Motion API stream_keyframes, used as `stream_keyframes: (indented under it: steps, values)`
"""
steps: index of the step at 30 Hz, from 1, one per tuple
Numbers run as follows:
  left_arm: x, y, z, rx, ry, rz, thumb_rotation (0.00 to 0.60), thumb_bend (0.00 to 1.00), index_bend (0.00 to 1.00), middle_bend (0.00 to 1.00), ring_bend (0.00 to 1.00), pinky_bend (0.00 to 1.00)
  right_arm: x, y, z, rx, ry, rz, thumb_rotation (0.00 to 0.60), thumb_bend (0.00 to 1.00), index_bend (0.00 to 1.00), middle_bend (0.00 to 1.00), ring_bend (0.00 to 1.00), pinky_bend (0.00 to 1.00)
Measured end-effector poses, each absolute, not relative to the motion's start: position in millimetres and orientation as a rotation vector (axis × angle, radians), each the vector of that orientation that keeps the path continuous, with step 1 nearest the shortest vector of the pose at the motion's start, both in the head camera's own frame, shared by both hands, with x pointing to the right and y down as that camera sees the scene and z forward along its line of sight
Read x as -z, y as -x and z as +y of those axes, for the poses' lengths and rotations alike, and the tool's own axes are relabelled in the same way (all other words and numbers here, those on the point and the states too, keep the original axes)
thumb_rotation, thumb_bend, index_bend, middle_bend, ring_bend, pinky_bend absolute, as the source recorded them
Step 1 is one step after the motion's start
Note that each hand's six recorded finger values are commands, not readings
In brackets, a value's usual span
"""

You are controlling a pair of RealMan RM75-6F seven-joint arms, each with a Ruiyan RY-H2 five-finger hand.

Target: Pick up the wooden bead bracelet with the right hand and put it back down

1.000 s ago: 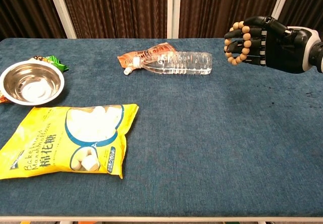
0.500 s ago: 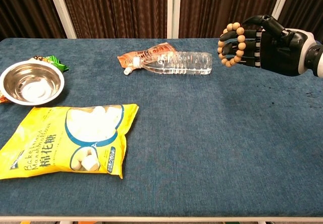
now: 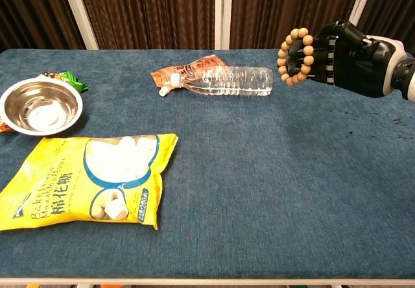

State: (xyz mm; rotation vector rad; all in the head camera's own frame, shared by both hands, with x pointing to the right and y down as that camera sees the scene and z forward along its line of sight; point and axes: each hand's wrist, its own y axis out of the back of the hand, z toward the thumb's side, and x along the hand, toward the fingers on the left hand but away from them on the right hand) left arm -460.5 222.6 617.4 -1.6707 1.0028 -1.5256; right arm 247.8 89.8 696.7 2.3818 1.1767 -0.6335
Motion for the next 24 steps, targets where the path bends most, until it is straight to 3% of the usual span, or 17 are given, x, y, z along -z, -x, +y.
stream_keyframes:
  steps: [1, 2, 5, 9, 14, 21, 24]
  values:
    - [-617, 461, 223, 1.526, 1.671, 1.003, 0.6, 0.0, 0.17, 0.17, 0.09, 0.14, -697, -249, 90, 0.638, -2.385, 1.179, 0.13, 0.64, 0.56, 0.54, 0.11, 0.0]
    - [-618, 461, 223, 1.526, 1.671, 1.003, 0.6, 0.0, 0.17, 0.17, 0.09, 0.14, -698, -249, 90, 0.643, -2.388, 1.18, 0.13, 0.52, 0.58, 0.54, 0.11, 0.0]
    - [-618, 461, 223, 1.529, 1.673, 1.003, 0.6, 0.0, 0.17, 0.17, 0.09, 0.14, -700, -251, 92, 0.664, -2.394, 1.182, 0.13, 0.3, 0.6, 0.54, 0.11, 0.0]
    - [-619, 461, 224, 1.53, 1.674, 1.003, 0.6, 0.0, 0.17, 0.17, 0.09, 0.14, -702, -251, 93, 0.677, -2.398, 1.187, 0.131, 0.24, 0.63, 0.54, 0.11, 0.0]
    - [-618, 462, 224, 1.528, 1.672, 1.006, 0.6, 0.0, 0.17, 0.17, 0.09, 0.14, -700, -252, 92, 0.656, -2.404, 1.207, 0.132, 0.42, 0.68, 0.56, 0.12, 0.0]
    - [-618, 461, 223, 1.526, 1.672, 1.0, 0.6, 0.0, 0.17, 0.17, 0.09, 0.14, -699, -257, 89, 0.612, -2.362, 1.255, 0.134, 0.49, 0.7, 0.56, 0.13, 0.0]
    - [-618, 461, 223, 1.525, 1.671, 1.002, 0.6, 0.0, 0.17, 0.17, 0.09, 0.14, -698, -259, 88, 0.6, -2.354, 1.269, 0.133, 0.57, 0.7, 0.56, 0.13, 0.0]
